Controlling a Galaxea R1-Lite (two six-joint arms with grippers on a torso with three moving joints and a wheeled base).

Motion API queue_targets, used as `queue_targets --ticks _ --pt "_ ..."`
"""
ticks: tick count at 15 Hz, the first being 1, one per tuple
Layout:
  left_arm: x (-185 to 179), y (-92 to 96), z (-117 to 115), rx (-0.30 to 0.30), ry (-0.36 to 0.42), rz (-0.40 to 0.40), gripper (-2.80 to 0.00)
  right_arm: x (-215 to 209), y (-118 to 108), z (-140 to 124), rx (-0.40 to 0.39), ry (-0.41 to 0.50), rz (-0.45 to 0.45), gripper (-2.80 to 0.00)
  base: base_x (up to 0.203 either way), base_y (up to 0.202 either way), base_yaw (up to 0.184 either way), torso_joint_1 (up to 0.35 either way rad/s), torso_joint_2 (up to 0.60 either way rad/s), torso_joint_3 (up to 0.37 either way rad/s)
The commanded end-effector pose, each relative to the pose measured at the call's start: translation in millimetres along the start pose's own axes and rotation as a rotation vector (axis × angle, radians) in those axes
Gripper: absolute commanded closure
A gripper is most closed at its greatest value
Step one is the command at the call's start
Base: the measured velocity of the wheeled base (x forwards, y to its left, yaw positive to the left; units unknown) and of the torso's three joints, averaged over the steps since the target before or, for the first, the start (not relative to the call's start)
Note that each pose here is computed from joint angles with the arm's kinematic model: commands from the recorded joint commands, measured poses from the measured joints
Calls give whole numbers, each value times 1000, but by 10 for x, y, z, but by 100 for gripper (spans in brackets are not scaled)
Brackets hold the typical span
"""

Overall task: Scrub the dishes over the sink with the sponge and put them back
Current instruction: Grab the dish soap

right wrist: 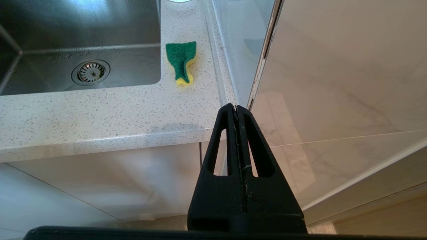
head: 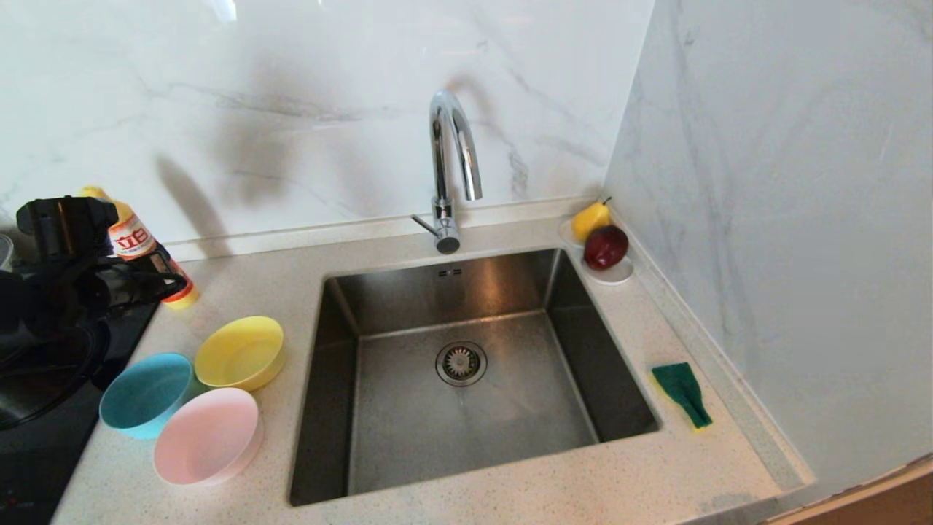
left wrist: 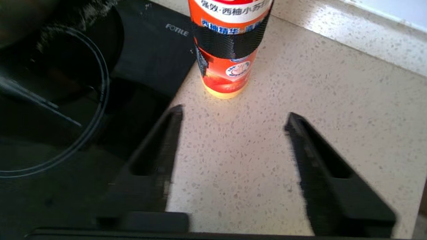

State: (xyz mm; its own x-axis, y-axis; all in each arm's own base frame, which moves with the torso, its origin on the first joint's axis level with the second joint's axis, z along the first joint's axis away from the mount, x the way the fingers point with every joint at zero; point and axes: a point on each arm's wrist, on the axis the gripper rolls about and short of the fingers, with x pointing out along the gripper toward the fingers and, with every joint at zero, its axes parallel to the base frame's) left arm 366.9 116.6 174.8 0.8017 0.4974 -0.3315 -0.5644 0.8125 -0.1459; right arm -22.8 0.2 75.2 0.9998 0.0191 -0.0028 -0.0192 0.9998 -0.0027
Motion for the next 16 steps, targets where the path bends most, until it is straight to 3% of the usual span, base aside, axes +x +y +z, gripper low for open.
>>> queue_targets --ticks 1,8,16 --pt "79 7 -43 -12 3 6 -280 0 0 0 0 0 2 0 0 0 0 0 0 0" --pt "443 84 -142 -53 -22 32 -280 0 0 0 0 0 1 0 0 0 0 0 0 0" --pt "875 9 -172 -70 -90 18 -280 0 0 0 1 0 1 0 0 0 0 0 0 0"
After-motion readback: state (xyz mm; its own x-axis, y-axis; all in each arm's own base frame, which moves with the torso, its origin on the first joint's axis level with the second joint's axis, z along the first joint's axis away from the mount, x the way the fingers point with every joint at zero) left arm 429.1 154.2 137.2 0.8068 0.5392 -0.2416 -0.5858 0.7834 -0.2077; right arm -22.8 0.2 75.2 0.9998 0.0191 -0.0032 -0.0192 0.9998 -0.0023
